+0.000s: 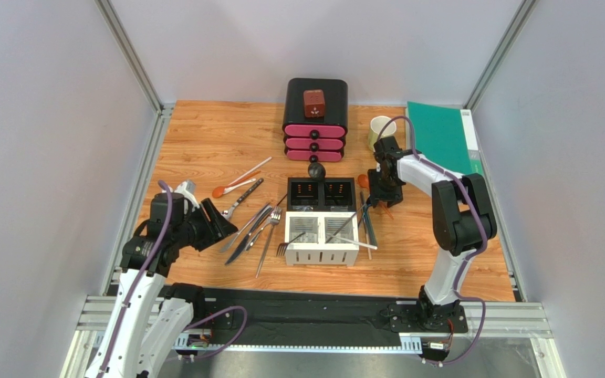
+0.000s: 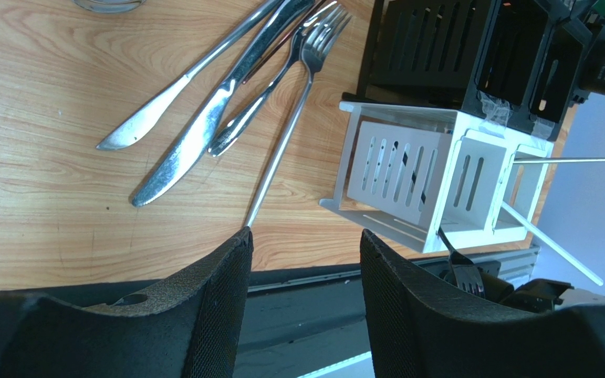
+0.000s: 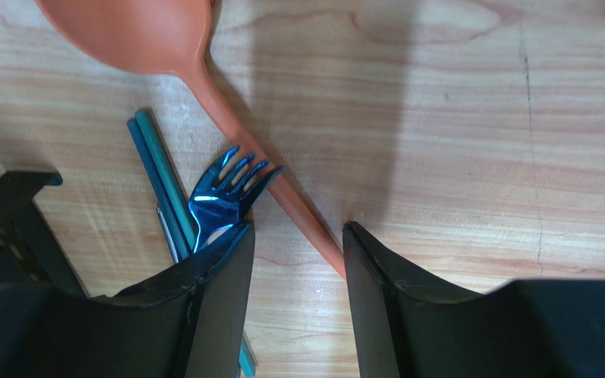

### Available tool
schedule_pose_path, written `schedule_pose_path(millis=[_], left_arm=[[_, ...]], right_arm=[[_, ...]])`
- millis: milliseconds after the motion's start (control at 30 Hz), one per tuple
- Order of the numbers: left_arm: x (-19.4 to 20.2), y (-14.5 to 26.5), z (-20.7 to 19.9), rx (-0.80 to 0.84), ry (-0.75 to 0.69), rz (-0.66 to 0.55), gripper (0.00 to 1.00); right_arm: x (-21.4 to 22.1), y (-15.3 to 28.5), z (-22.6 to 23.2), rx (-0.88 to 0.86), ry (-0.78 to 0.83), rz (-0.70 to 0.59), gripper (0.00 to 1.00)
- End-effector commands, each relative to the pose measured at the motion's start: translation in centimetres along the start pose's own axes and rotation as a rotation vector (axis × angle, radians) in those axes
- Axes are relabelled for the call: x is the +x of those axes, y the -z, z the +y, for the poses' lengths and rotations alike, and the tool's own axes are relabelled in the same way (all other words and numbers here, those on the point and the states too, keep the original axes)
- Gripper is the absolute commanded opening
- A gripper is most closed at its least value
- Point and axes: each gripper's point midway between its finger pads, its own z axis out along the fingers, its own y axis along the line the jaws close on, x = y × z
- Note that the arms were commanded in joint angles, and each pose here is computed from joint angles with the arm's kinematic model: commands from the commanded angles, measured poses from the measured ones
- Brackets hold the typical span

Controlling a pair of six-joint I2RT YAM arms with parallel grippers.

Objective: Sort the eating utensils into containers
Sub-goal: Pick up the spoon from the center of the board.

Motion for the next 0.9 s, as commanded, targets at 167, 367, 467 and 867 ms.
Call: schedule_pose_path(millis=[167,367,467,867], left_arm=[[-0.4,0.6,-0.4,0.010,0.005,-0.029,0.59],[-0.4,0.6,-0.5,0.013,0.001,-0.028,0.59],[-0.8,0.7,-0.7,0.018,-0.007,-0.041,0.59],[-0.6,1.0,-1.6,0.093,-0.023,-0.065,0.59]], right_arm=[[-2.0,-0.5,-0.4,0.038,0.012,-0.039,0.45],[-1.7,-0.3,-0.9,0.064,0.010,-0.026,0.27],[-0.4,0.7,-1.8,0.119,-0.016,0.014,0.17],[6.8,4.2,-2.5,0.169,-0.139,0.094,0.00]])
